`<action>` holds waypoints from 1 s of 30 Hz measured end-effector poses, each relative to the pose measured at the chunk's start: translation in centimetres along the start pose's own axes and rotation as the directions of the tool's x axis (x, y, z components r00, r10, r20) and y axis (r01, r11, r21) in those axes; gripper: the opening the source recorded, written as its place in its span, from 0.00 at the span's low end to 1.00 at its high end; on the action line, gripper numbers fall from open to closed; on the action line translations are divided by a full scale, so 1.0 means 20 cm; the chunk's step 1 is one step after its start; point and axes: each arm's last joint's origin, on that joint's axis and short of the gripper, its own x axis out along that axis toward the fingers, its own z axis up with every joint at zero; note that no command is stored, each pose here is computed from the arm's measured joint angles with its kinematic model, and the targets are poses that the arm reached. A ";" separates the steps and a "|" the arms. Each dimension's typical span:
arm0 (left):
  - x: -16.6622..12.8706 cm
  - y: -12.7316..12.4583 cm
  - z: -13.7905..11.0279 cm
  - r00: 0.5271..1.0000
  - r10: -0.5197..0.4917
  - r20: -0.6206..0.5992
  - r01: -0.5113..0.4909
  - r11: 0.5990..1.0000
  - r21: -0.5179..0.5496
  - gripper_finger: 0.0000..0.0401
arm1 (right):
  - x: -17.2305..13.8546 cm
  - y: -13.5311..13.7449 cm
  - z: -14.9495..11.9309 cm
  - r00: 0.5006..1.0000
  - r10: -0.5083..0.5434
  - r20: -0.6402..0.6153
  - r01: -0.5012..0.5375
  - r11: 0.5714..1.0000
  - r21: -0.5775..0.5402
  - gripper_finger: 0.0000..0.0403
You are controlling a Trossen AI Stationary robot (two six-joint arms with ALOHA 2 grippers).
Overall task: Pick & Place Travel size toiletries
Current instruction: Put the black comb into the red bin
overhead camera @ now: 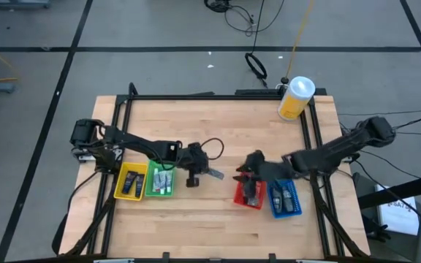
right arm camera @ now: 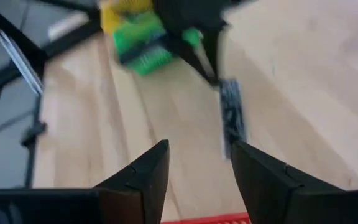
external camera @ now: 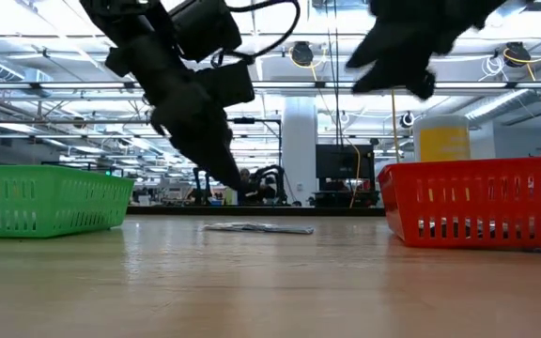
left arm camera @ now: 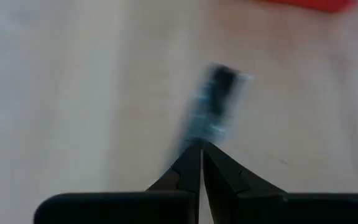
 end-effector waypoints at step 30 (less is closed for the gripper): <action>0.31 -0.10 -0.11 1.000 0.021 -0.012 -0.023 0.972 -0.233 0.01 | 0.76 -0.63 -0.04 0.894 0.273 -0.355 -0.237 0.961 0.142 0.58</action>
